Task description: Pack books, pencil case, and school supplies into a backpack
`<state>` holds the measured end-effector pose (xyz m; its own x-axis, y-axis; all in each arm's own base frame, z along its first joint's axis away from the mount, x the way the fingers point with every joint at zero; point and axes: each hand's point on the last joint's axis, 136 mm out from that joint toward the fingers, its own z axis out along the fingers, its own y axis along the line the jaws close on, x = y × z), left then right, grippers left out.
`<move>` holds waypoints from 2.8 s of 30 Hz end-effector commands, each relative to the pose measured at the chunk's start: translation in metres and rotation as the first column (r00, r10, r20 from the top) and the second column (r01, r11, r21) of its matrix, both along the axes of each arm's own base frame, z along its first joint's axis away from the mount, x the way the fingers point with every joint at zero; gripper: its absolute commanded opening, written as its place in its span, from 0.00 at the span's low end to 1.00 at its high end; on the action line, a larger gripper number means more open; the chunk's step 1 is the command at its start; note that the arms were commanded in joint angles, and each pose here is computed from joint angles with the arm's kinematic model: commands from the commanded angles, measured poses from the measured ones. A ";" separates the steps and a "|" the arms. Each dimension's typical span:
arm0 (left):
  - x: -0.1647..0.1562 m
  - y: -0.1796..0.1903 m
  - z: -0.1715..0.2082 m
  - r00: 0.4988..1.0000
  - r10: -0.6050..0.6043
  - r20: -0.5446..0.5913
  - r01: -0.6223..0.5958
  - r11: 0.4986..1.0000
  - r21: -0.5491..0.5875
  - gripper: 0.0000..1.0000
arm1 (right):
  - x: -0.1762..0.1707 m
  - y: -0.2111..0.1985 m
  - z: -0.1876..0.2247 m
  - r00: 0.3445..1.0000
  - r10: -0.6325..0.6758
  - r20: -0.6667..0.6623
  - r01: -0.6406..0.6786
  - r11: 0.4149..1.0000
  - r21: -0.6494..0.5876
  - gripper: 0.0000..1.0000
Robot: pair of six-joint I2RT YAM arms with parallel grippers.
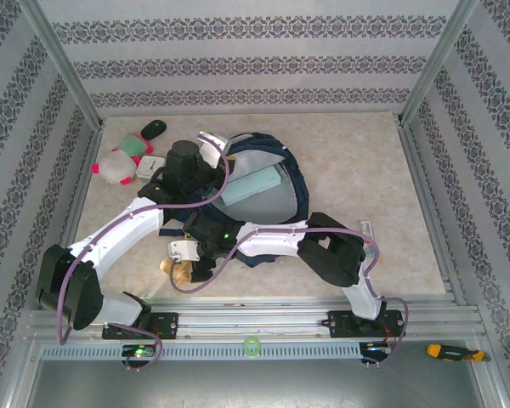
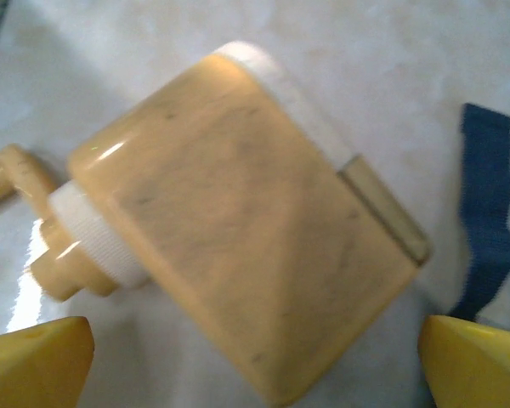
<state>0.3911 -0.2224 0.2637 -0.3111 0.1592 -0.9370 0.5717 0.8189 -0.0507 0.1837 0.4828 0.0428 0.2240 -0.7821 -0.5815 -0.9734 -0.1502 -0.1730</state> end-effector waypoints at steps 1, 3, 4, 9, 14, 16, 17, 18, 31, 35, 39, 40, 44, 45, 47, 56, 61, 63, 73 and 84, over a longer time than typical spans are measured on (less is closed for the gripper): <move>0.006 0.008 0.042 0.992 0.026 0.122 -0.017 0.997 -0.073 0.02 | -0.030 -0.014 -0.004 0.991 0.067 -0.115 -0.074 0.996 -0.056 0.94; 0.007 0.008 0.040 0.993 0.025 0.119 -0.016 0.997 -0.074 0.02 | -0.042 -0.020 -0.002 0.985 0.079 -0.154 -0.091 0.993 -0.071 0.91; 0.008 0.007 0.040 0.993 0.024 0.117 -0.015 0.997 -0.076 0.01 | -0.048 -0.022 0.000 0.982 0.086 -0.168 -0.099 0.992 -0.073 0.90; 0.007 0.006 0.042 0.993 0.018 0.120 -0.008 0.996 -0.087 0.01 | -0.063 -0.026 0.018 0.975 0.106 -0.197 -0.118 0.992 -0.051 0.85; 0.006 0.007 0.045 0.992 0.019 0.123 -0.008 0.996 -0.089 0.01 | -0.033 -0.017 0.044 0.992 0.015 -0.128 -0.010 0.999 0.039 0.89; 0.005 0.007 0.045 0.992 0.017 0.125 -0.006 0.996 -0.089 0.01 | -0.019 -0.009 0.045 0.996 -0.024 -0.089 0.030 0.998 0.061 0.94; 0.005 0.007 0.046 0.992 0.018 0.126 -0.006 0.996 -0.091 0.02 | -0.016 -0.004 0.044 0.997 -0.022 -0.075 0.027 0.997 0.067 0.95; 0.005 0.007 0.046 0.992 0.019 0.125 -0.007 0.996 -0.093 0.01 | -0.014 0.001 0.043 0.997 -0.014 -0.070 0.019 0.997 0.073 0.96; 0.004 0.007 0.047 0.991 0.014 0.132 -0.002 0.996 -0.094 0.02 | -0.012 0.028 0.009 0.992 0.095 -0.089 -0.088 0.993 0.075 0.97; 0.004 0.006 0.046 0.991 0.012 0.131 0.001 0.995 -0.095 0.02 | -0.011 0.027 -0.001 0.988 0.103 -0.112 -0.096 0.993 0.065 0.93; 0.003 0.006 0.047 0.991 0.008 0.132 0.005 0.995 -0.099 0.01 | -0.011 0.029 -0.007 0.986 0.111 -0.123 -0.104 0.992 0.066 0.84; 0.003 0.005 0.047 0.991 0.007 0.131 0.006 0.995 -0.100 0.01 | -0.011 0.031 -0.007 0.986 0.112 -0.125 -0.104 0.992 0.072 0.82; 0.003 0.005 0.048 0.991 0.006 0.132 0.008 0.995 -0.102 0.02 | -0.010 0.036 -0.005 0.985 0.109 -0.132 -0.096 0.991 0.098 0.72; 0.003 0.006 0.047 0.991 0.008 0.132 0.006 0.995 -0.102 0.01 | -0.009 0.036 -0.004 0.985 0.109 -0.133 -0.095 0.990 0.104 0.68; 0.003 0.006 0.048 0.991 0.009 0.132 0.005 0.995 -0.102 0.01 | -0.008 0.036 -0.001 0.986 0.100 -0.135 -0.086 0.990 0.110 0.62; 0.004 0.008 0.047 0.990 0.018 0.143 -0.006 0.997 -0.081 0.02 | -0.009 0.004 0.061 0.998 0.030 -0.062 -0.019 0.985 0.172 0.54; 0.004 0.009 0.046 0.989 0.018 0.145 -0.007 0.997 -0.074 0.01 | -0.003 -0.044 0.110 0.997 -0.077 -0.025 0.081 0.971 0.224 0.53; 0.004 0.009 0.047 0.989 0.016 0.148 -0.005 0.997 -0.076 0.01 | 0.005 -0.068 0.124 0.991 -0.132 -0.027 0.134 0.962 0.239 0.53; 0.001 0.004 0.054 0.987 -0.009 0.158 0.024 0.995 -0.098 0.01 | 0.106 -0.199 0.102 0.839 -0.531 -0.114 0.543 0.824 0.161 0.52; 0.000 0.000 0.056 0.987 -0.028 0.159 0.046 0.993 -0.110 0.01 | 0.149 -0.233 0.058 0.657 -0.719 -0.227 0.740 0.673 0.012 0.52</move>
<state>0.3899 -0.2246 0.2651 -0.3002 0.1491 -0.9422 0.5987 0.7984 -0.0644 0.3239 0.2433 0.0889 -0.4842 -0.6296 -0.6076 -0.8038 0.5943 0.0247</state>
